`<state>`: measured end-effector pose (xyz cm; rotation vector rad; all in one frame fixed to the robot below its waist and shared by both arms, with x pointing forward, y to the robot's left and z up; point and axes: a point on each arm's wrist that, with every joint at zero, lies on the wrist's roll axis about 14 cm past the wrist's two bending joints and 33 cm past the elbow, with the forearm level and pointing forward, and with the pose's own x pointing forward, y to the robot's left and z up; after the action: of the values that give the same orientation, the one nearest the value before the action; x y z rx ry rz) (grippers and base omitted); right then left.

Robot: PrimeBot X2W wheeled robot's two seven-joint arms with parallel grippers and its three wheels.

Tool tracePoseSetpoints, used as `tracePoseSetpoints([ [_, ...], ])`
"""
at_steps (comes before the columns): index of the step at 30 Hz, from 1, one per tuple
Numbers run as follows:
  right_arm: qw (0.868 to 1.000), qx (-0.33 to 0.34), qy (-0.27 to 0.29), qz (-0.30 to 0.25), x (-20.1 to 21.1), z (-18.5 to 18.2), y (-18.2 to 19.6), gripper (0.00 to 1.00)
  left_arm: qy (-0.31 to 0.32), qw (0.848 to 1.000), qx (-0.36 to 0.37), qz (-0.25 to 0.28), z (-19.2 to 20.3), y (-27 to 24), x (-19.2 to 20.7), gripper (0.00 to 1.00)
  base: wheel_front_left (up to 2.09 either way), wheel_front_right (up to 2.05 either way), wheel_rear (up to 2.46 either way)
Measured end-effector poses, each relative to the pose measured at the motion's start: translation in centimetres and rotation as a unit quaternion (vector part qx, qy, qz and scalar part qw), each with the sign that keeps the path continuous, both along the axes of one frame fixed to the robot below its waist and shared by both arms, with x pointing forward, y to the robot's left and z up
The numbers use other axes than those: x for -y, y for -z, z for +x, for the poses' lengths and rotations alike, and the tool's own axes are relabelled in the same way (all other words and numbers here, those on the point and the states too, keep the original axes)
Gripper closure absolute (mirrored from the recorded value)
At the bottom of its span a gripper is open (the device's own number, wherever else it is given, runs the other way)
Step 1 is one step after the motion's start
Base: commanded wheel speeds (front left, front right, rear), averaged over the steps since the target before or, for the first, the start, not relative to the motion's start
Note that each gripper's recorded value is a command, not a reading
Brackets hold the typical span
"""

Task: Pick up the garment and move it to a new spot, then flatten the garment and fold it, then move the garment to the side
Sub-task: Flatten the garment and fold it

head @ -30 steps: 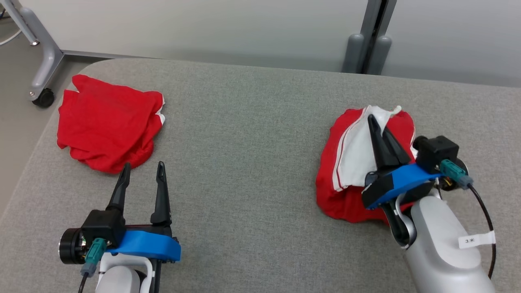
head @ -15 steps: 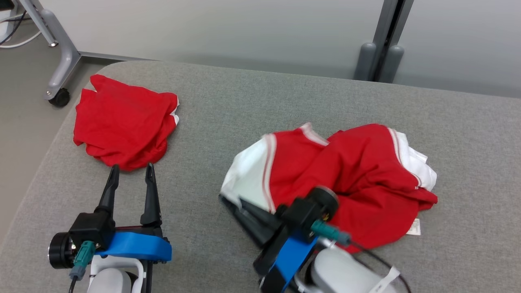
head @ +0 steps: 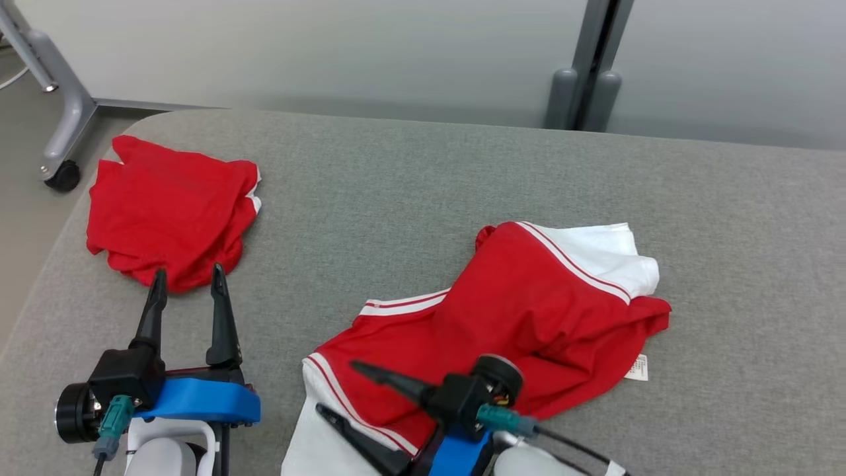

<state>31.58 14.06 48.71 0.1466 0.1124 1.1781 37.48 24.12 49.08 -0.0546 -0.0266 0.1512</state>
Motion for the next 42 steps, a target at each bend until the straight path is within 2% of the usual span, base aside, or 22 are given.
tracePoseSetpoints([
  [4,0.995,0.039,0.088,0.007,3.3,4.8,-1.8,0.0,0.017,1.0,0.004,0.001,0.7,-0.2,1.1,0.0,0.0,0.0,0.0],
  [8,0.978,0.073,0.193,0.027,8.4,9.0,-4.3,0.0,0.036,0.999,0.007,0.001,1.4,-0.3,2.3,0.0,0.0,0.0,0.0],
  [13,0.943,0.087,0.32,0.023,16.3,11.1,-4.4,0.0,0.057,0.998,0.011,0.002,2.2,-0.5,3.7,0.0,0.0,0.0,0.0],
  [20,0.89,0.082,0.448,-0.005,25.6,10.4,-2.7,0.0,0.076,0.997,0.011,0.002,2.7,-0.4,4.9,0.0,0.0,0.0,0.0],
  [23,0.875,0.076,0.477,-0.016,27.9,9.6,-2.0,0.0,0.086,0.996,0.009,0.004,2.9,-0.2,5.5,0.0,0.0,0.0,0.0],
  [25,0.872,0.074,0.484,-0.018,28.4,9.2,-1.8,0.0,0.094,0.996,0.005,0.003,3.1,0.0,5.9,0.0,0.0,0.0,0.0],
  [33,0.87,0.069,0.488,-0.013,28.6,8.9,-1.8,0.0,0.179,0.984,0.004,0.024,6.2,-1.0,10.0,0.0,0.0,0.0,0.0],
  [37,0.867,0.065,0.493,-0.014,29.1,9.0,-1.5,0.0,0.223,0.973,-0.03,0.042,7.6,-0.1,12.2,0.0,0.0,0.0,0.0],
  [42,0.861,0.057,0.505,-0.02,30.0,9.0,-0.8,0.0,0.264,0.957,-0.108,0.056,7.9,3.2,13.9,0.0,0.0,0.0,0.0],
])
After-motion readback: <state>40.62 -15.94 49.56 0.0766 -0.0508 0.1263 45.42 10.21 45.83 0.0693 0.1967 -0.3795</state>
